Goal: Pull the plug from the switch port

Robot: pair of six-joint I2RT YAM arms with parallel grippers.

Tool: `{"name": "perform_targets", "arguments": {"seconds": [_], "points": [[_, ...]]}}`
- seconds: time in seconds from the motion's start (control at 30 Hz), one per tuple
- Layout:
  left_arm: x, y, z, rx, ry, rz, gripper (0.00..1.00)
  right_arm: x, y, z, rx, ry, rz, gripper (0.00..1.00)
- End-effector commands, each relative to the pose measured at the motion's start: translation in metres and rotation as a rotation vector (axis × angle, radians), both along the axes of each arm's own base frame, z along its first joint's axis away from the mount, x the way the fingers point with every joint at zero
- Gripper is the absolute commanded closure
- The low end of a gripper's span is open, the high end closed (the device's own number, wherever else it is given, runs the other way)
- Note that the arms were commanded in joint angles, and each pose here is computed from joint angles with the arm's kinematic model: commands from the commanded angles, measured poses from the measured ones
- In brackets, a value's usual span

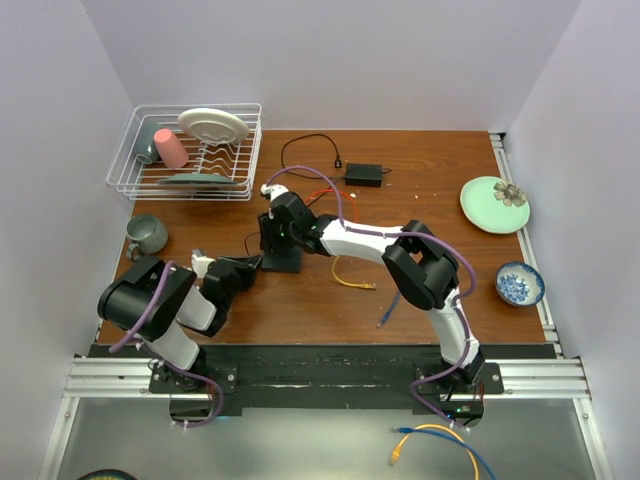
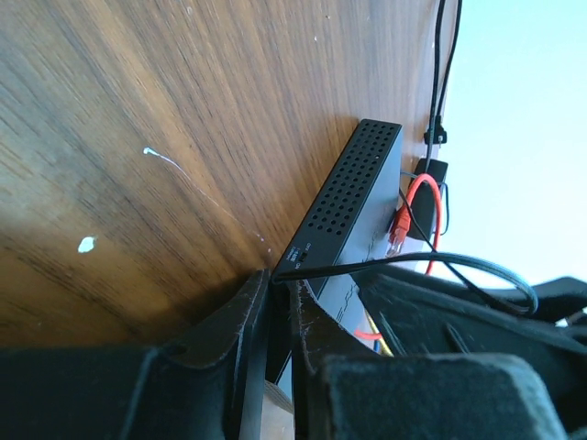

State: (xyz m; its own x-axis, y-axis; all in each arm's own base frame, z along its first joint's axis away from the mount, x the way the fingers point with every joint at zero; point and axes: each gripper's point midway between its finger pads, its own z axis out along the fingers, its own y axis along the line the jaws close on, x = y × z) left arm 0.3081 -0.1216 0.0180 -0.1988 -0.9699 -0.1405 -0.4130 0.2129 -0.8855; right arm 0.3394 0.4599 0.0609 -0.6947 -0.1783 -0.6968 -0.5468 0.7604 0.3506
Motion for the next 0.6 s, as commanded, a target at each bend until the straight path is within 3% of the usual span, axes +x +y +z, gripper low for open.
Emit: {"name": "perform_targets", "arguments": {"seconds": [0.0, 0.23, 0.57], "points": [[-0.012, 0.006, -0.017, 0.101, 0.064, -0.031, 1.00, 0.007, 0.019, 0.018, 0.048, -0.045, 0.054, 0.60], [-0.009, 0.004, -0.015, 0.126, 0.069, -0.041, 1.00, 0.010, 0.028, 0.014, 0.014, -0.035, 0.076, 0.64], [-0.005, 0.004, -0.009, 0.158, 0.061, -0.044, 1.00, 0.001, 0.017, -0.034, -0.096, 0.037, 0.086, 0.69]]}}
